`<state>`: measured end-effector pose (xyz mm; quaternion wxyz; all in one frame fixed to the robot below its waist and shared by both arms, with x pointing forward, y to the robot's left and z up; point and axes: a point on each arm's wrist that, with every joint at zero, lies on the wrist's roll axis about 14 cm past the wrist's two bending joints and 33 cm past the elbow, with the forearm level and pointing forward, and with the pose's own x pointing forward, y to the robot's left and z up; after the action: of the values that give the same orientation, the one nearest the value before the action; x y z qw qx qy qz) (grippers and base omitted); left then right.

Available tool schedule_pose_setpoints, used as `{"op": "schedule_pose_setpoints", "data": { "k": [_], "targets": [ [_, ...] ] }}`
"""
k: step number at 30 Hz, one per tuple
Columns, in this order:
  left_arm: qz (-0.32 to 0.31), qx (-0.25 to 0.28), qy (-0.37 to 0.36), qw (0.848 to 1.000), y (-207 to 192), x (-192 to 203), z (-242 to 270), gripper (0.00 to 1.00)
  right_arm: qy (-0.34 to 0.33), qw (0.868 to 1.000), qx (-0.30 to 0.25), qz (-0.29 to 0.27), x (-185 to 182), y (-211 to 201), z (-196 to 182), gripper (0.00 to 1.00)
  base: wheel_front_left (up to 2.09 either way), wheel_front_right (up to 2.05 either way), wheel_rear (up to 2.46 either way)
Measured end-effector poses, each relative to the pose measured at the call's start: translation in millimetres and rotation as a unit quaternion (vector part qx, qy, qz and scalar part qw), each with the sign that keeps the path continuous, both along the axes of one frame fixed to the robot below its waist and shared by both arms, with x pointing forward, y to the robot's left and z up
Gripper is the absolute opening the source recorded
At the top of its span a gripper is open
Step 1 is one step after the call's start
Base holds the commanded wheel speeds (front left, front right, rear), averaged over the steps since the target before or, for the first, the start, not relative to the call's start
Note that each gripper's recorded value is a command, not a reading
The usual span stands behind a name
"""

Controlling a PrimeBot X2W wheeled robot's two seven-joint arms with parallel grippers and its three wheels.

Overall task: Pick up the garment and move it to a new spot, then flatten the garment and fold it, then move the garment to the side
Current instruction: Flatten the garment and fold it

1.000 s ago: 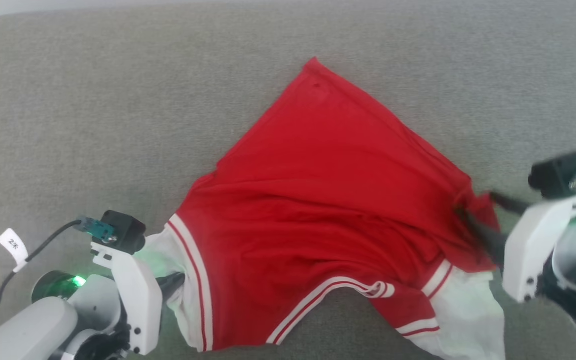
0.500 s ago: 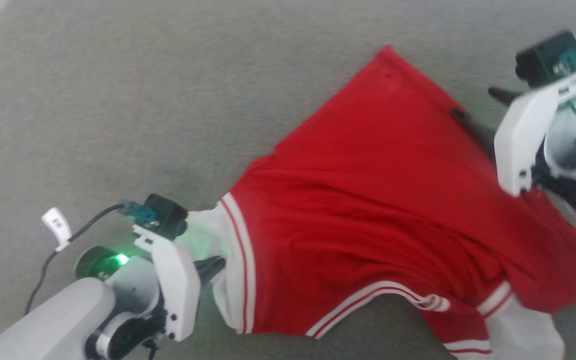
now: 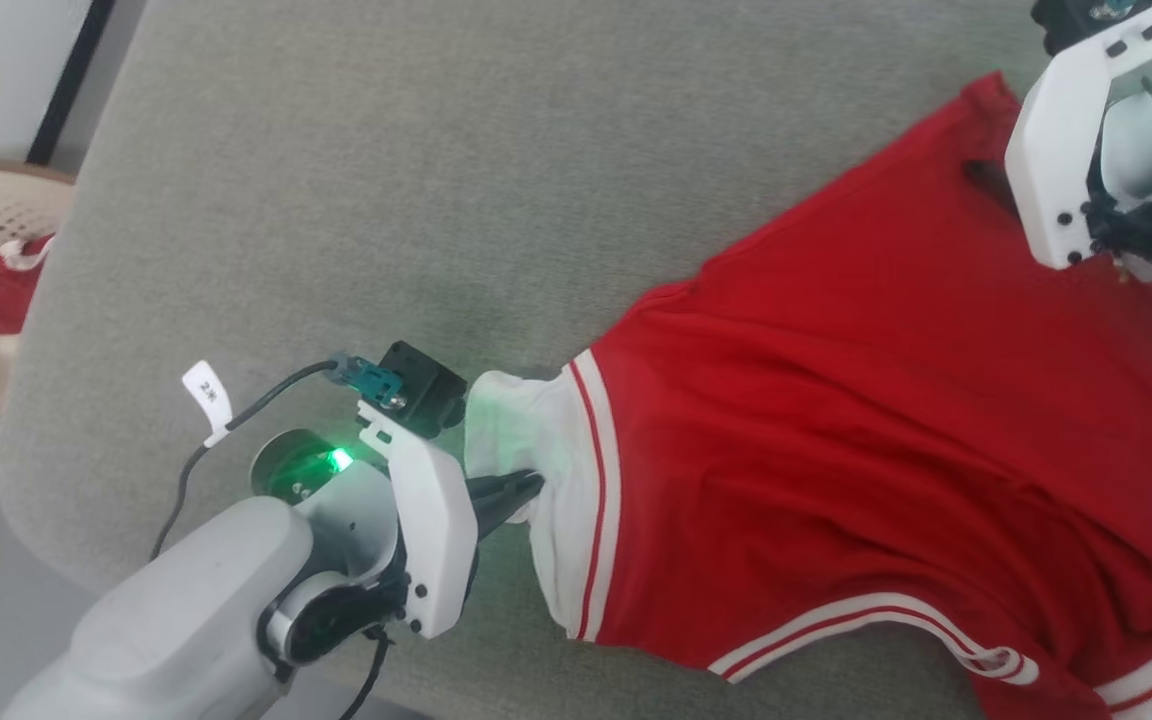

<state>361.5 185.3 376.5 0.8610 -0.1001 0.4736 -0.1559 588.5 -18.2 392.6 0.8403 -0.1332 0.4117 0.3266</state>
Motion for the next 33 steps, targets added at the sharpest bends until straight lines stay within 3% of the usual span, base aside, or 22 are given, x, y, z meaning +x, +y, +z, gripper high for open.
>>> {"op": "schedule_pose_setpoints", "data": {
  "k": [8, 9, 10, 16, 20, 33],
  "targets": [
    [0.014, -0.003, 0.008, 1.0, 6.2, -0.6, -9.4, 0.0, 0.086, 0.996, -0.032, 0.006, -3.2, 9.5, -29.7, 1.0, 0.0, 0.0, 0.0],
    [0.015, -0.003, 0.009, 1.0, 6.7, -0.1, -10.0, 0.0, 0.092, 0.995, -0.034, 0.005, -3.6, 8.9, -29.9, 0.42, 0.0, 0.0, 0.0],
    [0.015, -0.003, 0.008, 1.0, 7.2, 0.6, -10.4, 0.0, 0.096, 0.995, -0.034, 0.005, -3.5, 8.5, -29.7, 0.0, 0.0, 0.0, 0.0],
    [0.018, 0.003, 0.001, 1.0, 13.7, 10.9, -7.8, 0.0, 0.081, 0.996, -0.023, 0.002, -6.1, 4.8, -20.3, 0.0, 0.0, 0.0, 0.0],
    [0.031, 0.038, -0.023, 0.999, 37.9, 34.1, 10.1, 0.0, 0.057, 0.998, -0.016, -0.004, -6.0, -5.1, -5.5, 0.0, 0.0, 0.0, 0.0],
    [0.038, 0.134, -0.175, 0.975, 77.4, 124.5, 131.9, 0.0, -0.061, 0.997, 0.02, -0.036, -6.4, -57.7, 88.3, 0.0, 0.0, 0.0, 0.0]
  ]
}}
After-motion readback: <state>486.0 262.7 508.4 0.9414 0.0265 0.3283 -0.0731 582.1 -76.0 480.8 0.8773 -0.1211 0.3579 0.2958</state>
